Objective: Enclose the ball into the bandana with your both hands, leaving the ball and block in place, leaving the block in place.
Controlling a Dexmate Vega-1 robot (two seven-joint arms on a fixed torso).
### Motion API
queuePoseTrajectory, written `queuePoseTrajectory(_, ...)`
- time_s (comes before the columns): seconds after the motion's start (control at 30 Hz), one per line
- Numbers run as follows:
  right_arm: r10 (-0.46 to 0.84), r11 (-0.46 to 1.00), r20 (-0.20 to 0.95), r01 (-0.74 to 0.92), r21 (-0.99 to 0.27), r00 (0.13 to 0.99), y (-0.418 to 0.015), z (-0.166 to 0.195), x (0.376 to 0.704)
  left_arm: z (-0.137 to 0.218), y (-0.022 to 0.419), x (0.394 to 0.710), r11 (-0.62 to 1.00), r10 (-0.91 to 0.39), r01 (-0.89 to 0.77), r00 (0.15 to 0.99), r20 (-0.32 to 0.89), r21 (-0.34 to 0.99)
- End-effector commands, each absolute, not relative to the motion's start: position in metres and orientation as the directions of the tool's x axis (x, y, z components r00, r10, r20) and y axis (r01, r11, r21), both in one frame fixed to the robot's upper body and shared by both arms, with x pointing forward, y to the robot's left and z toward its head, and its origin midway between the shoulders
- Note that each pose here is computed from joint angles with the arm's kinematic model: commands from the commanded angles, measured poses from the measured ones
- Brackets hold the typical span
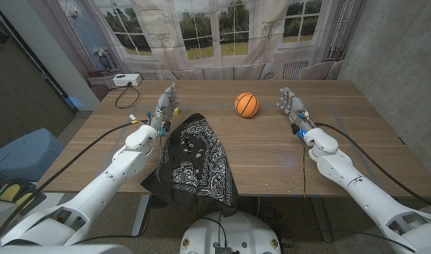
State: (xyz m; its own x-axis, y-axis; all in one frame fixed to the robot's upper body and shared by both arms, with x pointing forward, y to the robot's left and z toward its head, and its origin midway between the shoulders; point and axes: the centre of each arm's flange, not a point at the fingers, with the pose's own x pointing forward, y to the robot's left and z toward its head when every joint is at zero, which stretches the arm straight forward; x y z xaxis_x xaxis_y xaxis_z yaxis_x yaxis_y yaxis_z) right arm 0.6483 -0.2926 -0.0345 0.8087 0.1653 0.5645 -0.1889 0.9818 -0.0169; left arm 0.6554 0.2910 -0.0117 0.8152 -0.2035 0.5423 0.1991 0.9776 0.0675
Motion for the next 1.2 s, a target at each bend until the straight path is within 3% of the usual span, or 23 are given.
queuePoseTrajectory(0.03, 0.099, 0.992, 0.601, -0.127, 0.005, 0.793, -0.320, -0.041, 0.628, 0.015, 0.286, 0.648, 0.982, -0.176, 0.110, 0.821, 0.543, 0.152)
queuePoseTrajectory(0.33, 0.097, 0.992, 0.614, -0.125, 0.003, 0.783, -0.339, -0.047, 0.616, 0.031, 0.274, 0.624, 0.953, -0.124, -0.044, 0.844, 0.521, 0.298)
queuePoseTrajectory(0.43, 0.091, 0.992, 0.623, -0.123, 0.008, 0.777, -0.349, -0.052, 0.606, 0.031, 0.266, 0.612, 0.927, -0.043, -0.145, 0.874, 0.484, 0.344)
queuePoseTrajectory(0.57, 0.077, 0.993, 0.628, -0.119, 0.025, 0.774, -0.359, -0.059, 0.600, 0.035, 0.262, 0.607, 0.900, -0.063, -0.149, 0.886, 0.460, 0.409)
queuePoseTrajectory(0.9, 0.056, 0.993, 0.638, -0.112, 0.048, 0.768, -0.375, -0.066, 0.593, 0.055, 0.249, 0.581, 0.738, 0.059, -0.345, 0.890, 0.453, 0.581)
queuePoseTrajectory(1.2, 0.048, 0.990, 0.647, -0.123, 0.071, 0.761, -0.384, -0.071, 0.595, 0.063, 0.243, 0.575, 0.640, 0.084, -0.331, 0.927, 0.365, 0.693)
